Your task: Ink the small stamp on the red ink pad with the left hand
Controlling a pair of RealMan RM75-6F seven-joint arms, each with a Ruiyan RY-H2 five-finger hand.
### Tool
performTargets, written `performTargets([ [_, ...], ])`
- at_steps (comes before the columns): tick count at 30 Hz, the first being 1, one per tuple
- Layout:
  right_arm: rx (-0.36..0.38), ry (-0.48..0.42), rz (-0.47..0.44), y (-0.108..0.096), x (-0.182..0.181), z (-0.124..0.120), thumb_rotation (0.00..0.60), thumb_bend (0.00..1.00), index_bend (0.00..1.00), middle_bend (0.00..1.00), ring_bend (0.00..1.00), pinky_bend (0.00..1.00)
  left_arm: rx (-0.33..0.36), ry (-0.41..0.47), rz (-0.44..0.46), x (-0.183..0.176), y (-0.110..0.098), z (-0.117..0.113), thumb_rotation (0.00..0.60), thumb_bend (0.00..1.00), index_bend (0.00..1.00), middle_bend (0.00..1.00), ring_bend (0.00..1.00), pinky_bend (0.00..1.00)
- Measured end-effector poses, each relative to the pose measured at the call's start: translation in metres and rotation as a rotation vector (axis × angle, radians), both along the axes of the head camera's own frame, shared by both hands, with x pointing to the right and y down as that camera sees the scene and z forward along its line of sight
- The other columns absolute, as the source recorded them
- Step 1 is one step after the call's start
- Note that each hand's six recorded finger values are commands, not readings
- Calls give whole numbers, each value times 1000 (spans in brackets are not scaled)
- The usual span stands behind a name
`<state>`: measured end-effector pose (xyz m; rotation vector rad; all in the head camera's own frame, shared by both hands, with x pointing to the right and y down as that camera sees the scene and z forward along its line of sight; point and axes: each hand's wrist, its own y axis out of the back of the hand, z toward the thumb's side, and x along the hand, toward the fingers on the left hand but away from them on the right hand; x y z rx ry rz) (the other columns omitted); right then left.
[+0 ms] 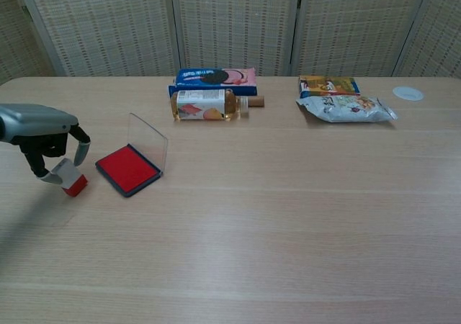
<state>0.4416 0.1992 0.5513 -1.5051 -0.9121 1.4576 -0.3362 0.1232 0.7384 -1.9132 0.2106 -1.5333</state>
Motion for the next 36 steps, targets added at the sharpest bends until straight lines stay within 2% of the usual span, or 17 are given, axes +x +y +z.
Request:
performTargets([
  [4, 1, 0, 1, 0, 0, 0, 600, 294, 0, 0, 0, 0, -1, 1, -2, -1, 1, 2, 600, 369, 658, 1000, 977, 934],
  [7, 1, 0, 0, 0, 0, 0, 600, 294, 0, 0, 0, 0, 2, -5, 4, -3, 0, 3, 600, 255, 630, 1000, 977, 933],
  [9, 2, -1, -1, 0, 0, -1, 600, 294, 0, 0, 0, 0, 8, -11, 10, -3, 0, 4, 600, 148, 581, 1000, 976, 934],
  [11, 4, -2, -1, 1, -1, -1, 600, 294, 0, 0, 0, 0, 15, -16, 15, -4, -1, 4, 600, 92, 518, 1000, 973, 934],
  [19, 18, -8, -1, 2, 0, -5, 600, 294, 0, 0, 0, 0, 24, -39, 32, -2, 0, 2, 600, 46, 348, 1000, 963, 931],
  [25, 23, -11, -1, 2, 0, -7, 600, 294, 0, 0, 0, 0, 36, -27, 36, 5, 1, -7, 600, 35, 283, 1000, 945, 919],
  [28, 26, -13, 0, 3, 1, -8, 600, 294, 0, 0, 0, 0, 69, -6, 44, 9, 0, -23, 600, 34, 272, 1000, 931, 909],
  [31, 30, -16, 0, 3, 1, -9, 600, 294, 0, 0, 0, 0, 134, 21, 47, 11, -4, -52, 600, 34, 261, 1000, 905, 898],
  [36, 36, -19, -7, 4, -1, -11, 600, 294, 0, 0, 0, 0, 303, 66, -3, 1, -9, -125, 600, 32, 154, 981, 774, 828],
])
